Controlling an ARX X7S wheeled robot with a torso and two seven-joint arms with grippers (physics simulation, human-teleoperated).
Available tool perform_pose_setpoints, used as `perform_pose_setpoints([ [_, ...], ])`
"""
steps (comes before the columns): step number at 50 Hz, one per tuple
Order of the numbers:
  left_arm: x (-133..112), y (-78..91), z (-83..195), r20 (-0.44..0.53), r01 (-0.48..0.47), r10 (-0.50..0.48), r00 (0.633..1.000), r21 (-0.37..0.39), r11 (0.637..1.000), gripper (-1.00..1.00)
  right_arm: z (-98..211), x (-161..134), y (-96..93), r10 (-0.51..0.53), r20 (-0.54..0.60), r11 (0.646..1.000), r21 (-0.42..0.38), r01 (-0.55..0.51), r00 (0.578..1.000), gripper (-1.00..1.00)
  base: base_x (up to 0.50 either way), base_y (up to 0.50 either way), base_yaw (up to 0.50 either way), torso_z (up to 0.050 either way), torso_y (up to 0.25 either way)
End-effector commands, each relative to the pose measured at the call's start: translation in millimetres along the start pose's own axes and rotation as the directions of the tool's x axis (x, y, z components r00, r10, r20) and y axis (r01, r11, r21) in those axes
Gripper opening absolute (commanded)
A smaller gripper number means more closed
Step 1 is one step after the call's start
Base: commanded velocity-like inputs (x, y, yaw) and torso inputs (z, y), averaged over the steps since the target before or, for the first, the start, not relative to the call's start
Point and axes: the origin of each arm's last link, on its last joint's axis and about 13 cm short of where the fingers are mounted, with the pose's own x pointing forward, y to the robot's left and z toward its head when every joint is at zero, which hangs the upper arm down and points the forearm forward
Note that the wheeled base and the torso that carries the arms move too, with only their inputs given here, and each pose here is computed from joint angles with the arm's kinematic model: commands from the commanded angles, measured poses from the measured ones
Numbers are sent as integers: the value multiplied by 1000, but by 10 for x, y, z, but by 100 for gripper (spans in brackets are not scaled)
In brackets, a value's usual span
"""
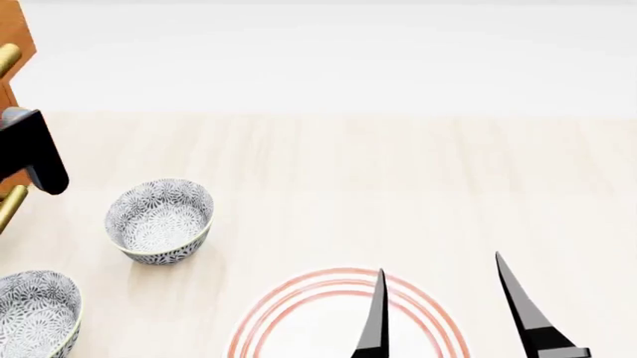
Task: Open the top drawer of the cabinet.
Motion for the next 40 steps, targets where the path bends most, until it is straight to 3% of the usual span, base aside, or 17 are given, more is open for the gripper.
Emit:
perform_pose_setpoints([
  [1, -96, 235, 117, 56, -155, 152, 987, 44, 987, -100, 1, -12, -15, 1, -2, 1000, 4, -1, 1000, 100, 0, 0, 0, 0, 0],
  [19, -152, 238, 174, 95, -159, 155, 983, 36, 987, -100, -10, -16, -2, 7, -4, 1000, 4, -7, 1000, 100, 0, 0, 0, 1, 3],
  [20, -151, 229, 176, 96, -157, 153, 984, 34, 987, 100, -14, -18, -1, 7, -5, 1000, 4, -7, 1000, 100, 0, 0, 0, 0, 10],
  [30, -227, 236, 161, 118, -187, 186, 975, -2, 982, 100, -23, -19, 10, 9, -6, 1000, 3, -9, 1000, 100, 0, 0, 0, 0, 1],
  [40, -593, 162, 38, 223, -251, 252, 942, -36, 967, 100, -32, -30, 24, 14, -8, 1000, 5, -14, 1000, 100, 0, 0, 0, 1, 2],
])
